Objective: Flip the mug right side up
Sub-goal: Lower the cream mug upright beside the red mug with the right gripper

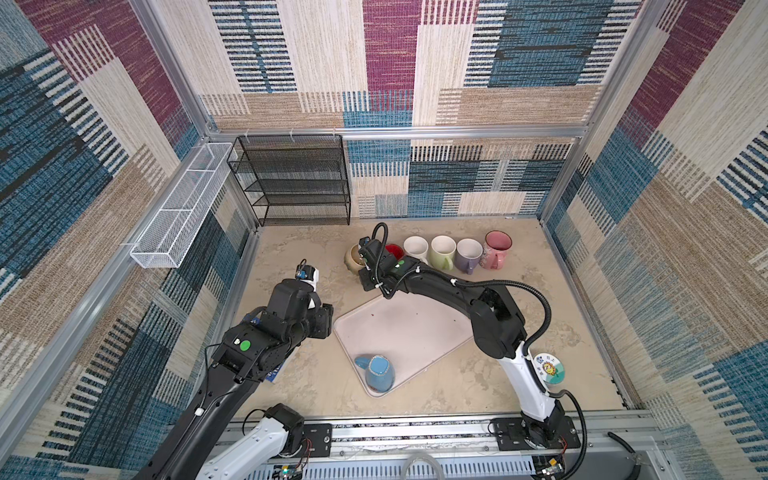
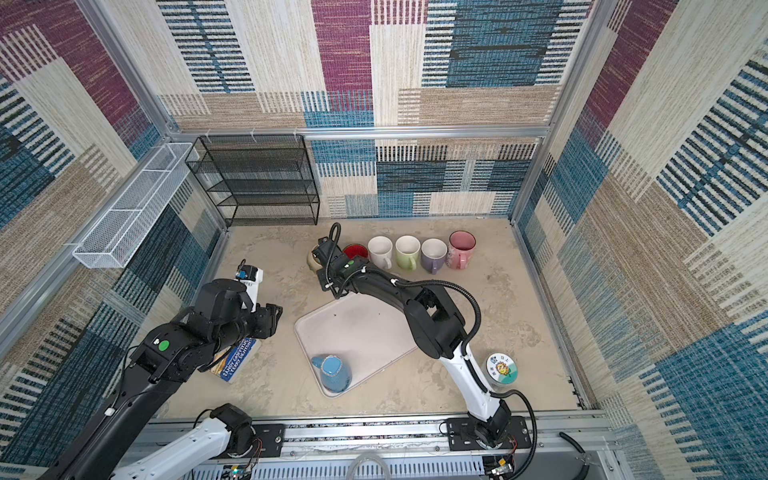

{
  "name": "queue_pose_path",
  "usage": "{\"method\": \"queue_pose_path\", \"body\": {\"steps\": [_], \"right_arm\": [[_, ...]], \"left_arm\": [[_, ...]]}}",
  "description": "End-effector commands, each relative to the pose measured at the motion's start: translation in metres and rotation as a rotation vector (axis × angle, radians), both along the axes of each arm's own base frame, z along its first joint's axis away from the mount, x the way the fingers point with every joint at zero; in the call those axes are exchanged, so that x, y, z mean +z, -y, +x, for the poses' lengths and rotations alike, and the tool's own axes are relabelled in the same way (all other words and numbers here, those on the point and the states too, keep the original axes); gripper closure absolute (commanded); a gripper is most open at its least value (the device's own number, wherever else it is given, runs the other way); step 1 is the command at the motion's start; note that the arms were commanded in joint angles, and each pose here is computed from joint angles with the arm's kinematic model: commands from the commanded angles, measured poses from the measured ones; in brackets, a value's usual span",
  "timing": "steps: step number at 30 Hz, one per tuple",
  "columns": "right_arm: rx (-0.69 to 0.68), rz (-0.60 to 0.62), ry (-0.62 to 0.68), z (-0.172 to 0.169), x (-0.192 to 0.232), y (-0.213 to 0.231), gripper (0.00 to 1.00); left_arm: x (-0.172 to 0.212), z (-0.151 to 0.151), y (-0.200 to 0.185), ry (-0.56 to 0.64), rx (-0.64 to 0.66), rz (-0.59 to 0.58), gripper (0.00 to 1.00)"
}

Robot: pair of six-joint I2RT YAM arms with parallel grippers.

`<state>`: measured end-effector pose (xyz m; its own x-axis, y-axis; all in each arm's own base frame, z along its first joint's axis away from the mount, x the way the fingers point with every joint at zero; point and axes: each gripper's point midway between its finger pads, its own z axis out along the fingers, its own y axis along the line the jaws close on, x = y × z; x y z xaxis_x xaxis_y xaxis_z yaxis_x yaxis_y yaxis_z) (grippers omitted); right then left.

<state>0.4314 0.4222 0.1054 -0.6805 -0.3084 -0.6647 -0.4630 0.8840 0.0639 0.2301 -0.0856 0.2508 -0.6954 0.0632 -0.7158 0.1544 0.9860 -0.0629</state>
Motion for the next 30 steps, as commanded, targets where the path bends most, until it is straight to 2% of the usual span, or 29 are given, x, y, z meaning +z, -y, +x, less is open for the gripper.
{"method": "queue_pose_path", "body": {"steps": [1, 15, 30], "right_arm": [[-0.026, -0.029, 0.066, 0.013, 0.008, 0.0, 1.0], [-0.033, -0.124, 0.059, 0.02, -0.018, 0.003, 1.0], [-0.025, -0.164, 0.033, 0.019, -0.035, 0.005, 1.0]], "left_arm": [[-0.006, -0.001, -0.004, -0.008, -0.007, 0.037, 0.38], [-0.012, -0.001, -0.001, -0.023, -0.019, 0.04, 0.38], [-0.017, 0.001, 0.0, -0.043, -0.025, 0.048, 0.39]]}}
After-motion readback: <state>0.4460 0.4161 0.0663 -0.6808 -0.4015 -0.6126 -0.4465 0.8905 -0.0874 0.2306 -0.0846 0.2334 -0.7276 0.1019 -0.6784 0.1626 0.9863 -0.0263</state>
